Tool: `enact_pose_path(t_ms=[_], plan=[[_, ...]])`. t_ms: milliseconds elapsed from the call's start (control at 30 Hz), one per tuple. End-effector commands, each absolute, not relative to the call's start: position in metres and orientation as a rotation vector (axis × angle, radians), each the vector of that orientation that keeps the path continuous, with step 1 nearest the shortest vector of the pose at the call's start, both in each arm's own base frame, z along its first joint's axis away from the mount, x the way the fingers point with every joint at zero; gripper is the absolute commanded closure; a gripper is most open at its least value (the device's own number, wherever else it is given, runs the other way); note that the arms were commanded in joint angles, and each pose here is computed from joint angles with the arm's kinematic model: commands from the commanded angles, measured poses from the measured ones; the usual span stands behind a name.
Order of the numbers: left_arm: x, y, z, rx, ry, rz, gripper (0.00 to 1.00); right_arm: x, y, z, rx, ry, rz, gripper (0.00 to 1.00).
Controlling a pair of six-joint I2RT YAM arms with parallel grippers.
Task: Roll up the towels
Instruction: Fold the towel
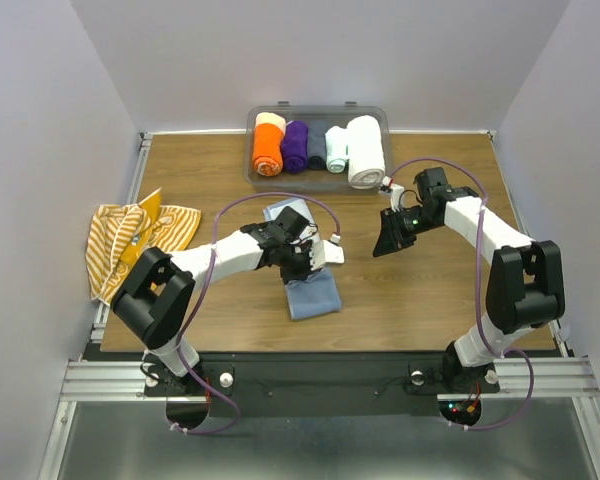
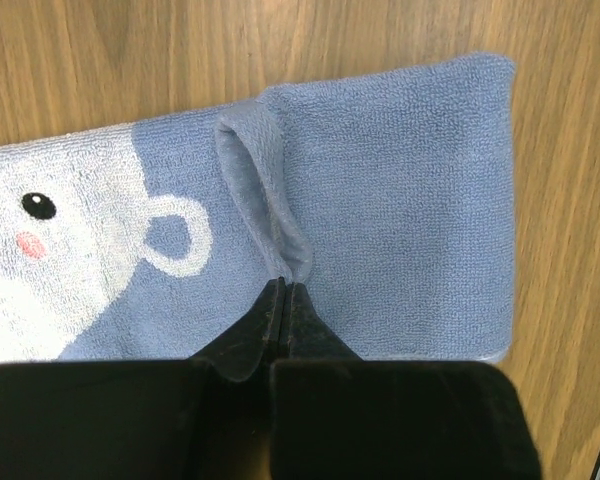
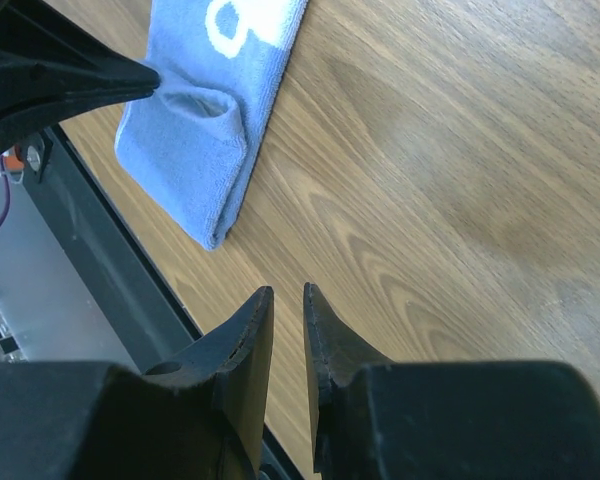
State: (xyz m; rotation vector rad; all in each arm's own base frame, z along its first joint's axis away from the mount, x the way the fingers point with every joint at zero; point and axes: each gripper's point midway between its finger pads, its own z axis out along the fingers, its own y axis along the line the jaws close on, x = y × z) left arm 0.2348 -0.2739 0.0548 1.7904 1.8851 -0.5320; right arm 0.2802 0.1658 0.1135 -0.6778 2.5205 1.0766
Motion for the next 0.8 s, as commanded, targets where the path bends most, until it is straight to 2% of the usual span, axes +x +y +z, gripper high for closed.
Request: enact_pose_path(t_ms=[0, 33, 133, 200, 467, 600, 767], plan=[[0.241, -0.273, 0.055, 1.777, 1.884, -0.505, 0.93, 0.294, 0.169, 0.129, -0.692, 2.448, 1.084, 0.75], [0.241, -0.272, 0.055, 1.767, 1.895, -0.505, 0.84, 0.294, 0.169, 0.129, -0.694, 2.445, 1.083, 0.75], [0.246, -0.270, 0.066, 1.720, 1.895, -0.501, 0.66, 0.292, 0.169, 0.129, -0.692, 2.447, 1.088, 0.74], [0.252, -0.268, 0.082, 1.646, 1.911, -0.528, 0.60, 0.290, 0.170, 0.128, -0.689, 2.447, 1.109, 0.73], [0.292, -0.261, 0.132, 1.302, 1.997, -0.567, 0.56, 0.294, 0.182, 0.129, -0.670, 2.418, 1.200, 0.75], [0.325, -0.262, 0.112, 1.239, 2.088, -0.494, 0.60, 0.295, 0.181, 0.135, -0.658, 2.405, 1.175, 0.76], [0.348, -0.270, 0.090, 1.231, 2.124, -0.463, 0.60, 0.296, 0.179, 0.149, -0.631, 2.385, 1.159, 0.73]])
